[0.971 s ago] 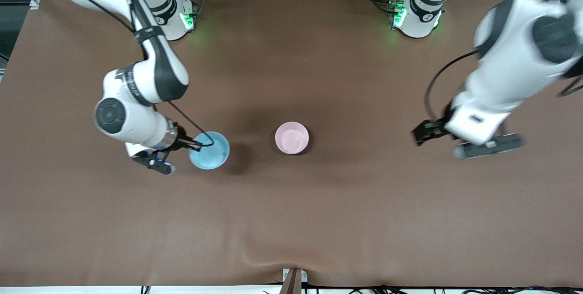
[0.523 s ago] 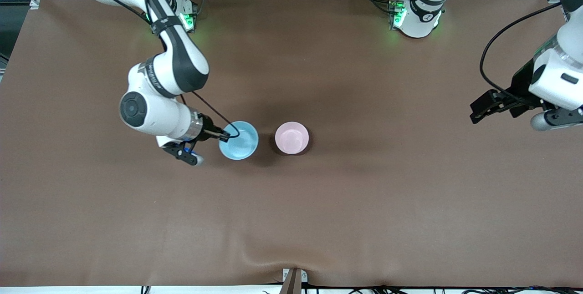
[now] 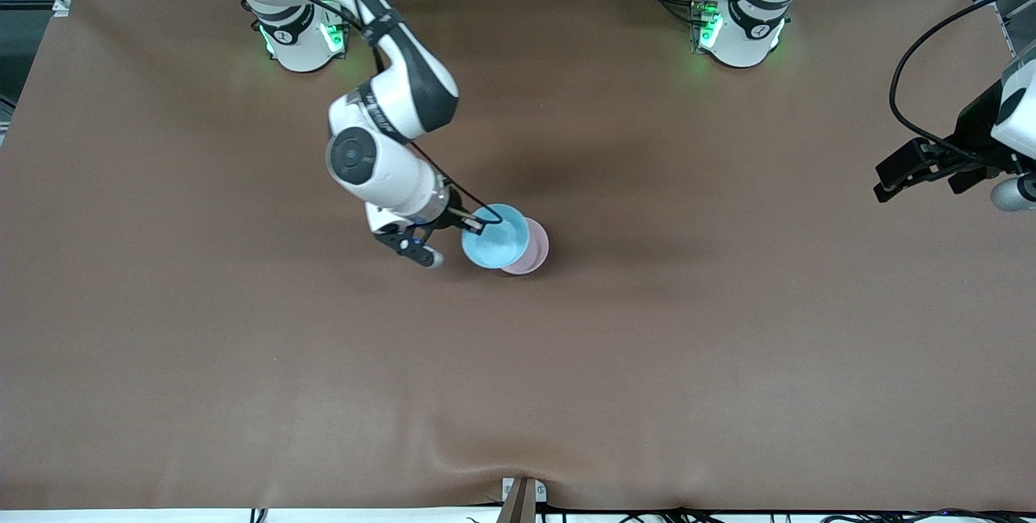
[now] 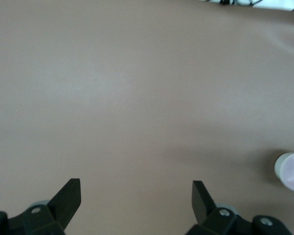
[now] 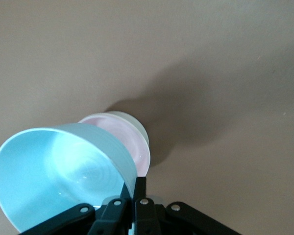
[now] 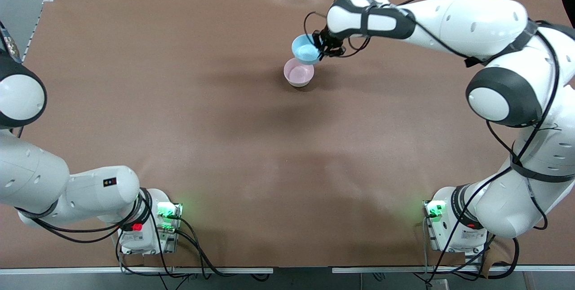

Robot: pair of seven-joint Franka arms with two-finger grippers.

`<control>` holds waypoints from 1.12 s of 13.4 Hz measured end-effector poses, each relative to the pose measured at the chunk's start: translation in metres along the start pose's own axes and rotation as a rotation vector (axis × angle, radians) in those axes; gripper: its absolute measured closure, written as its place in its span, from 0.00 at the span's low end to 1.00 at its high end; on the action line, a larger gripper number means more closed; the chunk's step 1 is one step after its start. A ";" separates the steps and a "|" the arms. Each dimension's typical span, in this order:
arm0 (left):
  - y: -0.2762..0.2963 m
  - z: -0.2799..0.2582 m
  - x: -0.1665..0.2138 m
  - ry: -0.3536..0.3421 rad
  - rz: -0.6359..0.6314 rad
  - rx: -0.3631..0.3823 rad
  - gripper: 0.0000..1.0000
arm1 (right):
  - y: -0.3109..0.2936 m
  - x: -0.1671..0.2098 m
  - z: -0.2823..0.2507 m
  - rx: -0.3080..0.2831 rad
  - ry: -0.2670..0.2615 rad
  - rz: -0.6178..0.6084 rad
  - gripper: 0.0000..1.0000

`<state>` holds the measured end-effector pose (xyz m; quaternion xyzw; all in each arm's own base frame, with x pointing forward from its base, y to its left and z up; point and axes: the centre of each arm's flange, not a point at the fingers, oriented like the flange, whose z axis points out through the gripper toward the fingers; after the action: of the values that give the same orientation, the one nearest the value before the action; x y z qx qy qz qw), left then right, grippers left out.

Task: Stack pink and blue bowls on white bowl
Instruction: 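Carry the blue bowl onto the pink bowl while the left gripper withdraws, then open the right gripper to release the blue bowl and lift away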

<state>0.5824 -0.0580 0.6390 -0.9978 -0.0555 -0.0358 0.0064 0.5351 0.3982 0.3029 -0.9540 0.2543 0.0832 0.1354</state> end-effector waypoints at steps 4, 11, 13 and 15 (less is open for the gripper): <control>-0.020 0.002 -0.014 -0.035 0.021 0.029 0.00 | -0.005 -0.011 0.029 0.002 0.017 0.014 0.96; -0.035 -0.013 -0.039 -0.023 0.016 0.034 0.00 | 0.001 -0.005 0.062 -0.006 0.033 0.021 0.96; -0.033 -0.011 -0.039 -0.026 0.019 0.035 0.00 | 0.002 -0.003 0.067 -0.009 0.035 0.024 0.96; -0.031 -0.011 -0.039 -0.025 0.023 0.034 0.00 | 0.003 -0.002 0.069 -0.010 0.036 0.025 0.96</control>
<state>0.5395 -0.0313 0.6470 -0.9985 -0.0447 -0.0222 0.0233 0.5253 0.4175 0.2375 -0.9527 0.2682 0.0691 0.1252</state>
